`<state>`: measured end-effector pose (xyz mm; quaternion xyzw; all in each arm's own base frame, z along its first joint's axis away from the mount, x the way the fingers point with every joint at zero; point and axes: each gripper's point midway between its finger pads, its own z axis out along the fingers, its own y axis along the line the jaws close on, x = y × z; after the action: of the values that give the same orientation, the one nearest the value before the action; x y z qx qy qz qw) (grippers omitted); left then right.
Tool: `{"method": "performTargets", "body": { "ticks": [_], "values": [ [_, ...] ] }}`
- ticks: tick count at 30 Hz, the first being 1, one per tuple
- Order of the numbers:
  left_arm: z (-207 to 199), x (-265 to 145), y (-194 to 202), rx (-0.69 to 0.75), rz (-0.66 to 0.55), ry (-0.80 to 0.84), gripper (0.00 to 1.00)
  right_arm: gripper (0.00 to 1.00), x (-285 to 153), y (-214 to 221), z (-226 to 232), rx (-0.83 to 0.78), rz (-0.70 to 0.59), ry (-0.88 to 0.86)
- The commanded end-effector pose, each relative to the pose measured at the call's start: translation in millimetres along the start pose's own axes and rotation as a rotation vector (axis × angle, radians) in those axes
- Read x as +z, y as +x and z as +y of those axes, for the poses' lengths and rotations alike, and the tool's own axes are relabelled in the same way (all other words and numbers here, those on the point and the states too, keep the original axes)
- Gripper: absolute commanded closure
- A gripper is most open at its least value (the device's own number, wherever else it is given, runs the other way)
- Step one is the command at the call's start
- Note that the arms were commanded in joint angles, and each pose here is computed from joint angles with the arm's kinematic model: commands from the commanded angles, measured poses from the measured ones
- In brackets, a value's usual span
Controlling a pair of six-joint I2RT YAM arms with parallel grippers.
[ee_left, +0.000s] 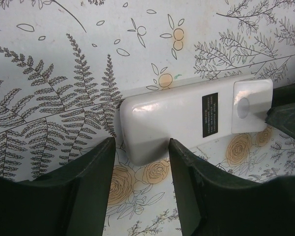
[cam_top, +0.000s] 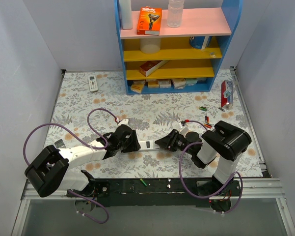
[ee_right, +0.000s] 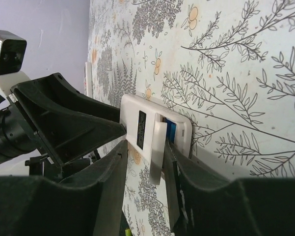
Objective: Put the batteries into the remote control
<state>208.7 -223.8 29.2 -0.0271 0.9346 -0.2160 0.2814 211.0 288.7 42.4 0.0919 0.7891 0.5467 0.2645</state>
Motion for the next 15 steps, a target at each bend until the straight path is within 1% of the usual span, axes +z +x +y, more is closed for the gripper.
{"method": "performTargets", "body": {
  "ticks": [1, 5, 11, 15],
  "values": [
    [12.6, -1.0, 7.6, 0.018, 0.029, -0.052, 0.53, 0.56, -4.1, -19.5, 36.5, -0.135, -0.09, -0.14],
    [12.6, -1.7, 6.6, 0.019, 0.024, -0.052, 0.53, 0.55, -2.2, -15.5, 22.0, -0.147, -0.054, -0.055],
    [12.5, -1.8, 6.2, 0.019, 0.023, -0.053, 0.53, 0.54, 1.0, -16.4, 16.0, -0.194, -0.024, 0.012],
    [11.3, -2.0, 5.3, 0.02, 0.021, -0.049, 0.53, 0.54, 1.9, -11.1, 8.0, -0.182, 0.004, 0.051]
  ]
}}
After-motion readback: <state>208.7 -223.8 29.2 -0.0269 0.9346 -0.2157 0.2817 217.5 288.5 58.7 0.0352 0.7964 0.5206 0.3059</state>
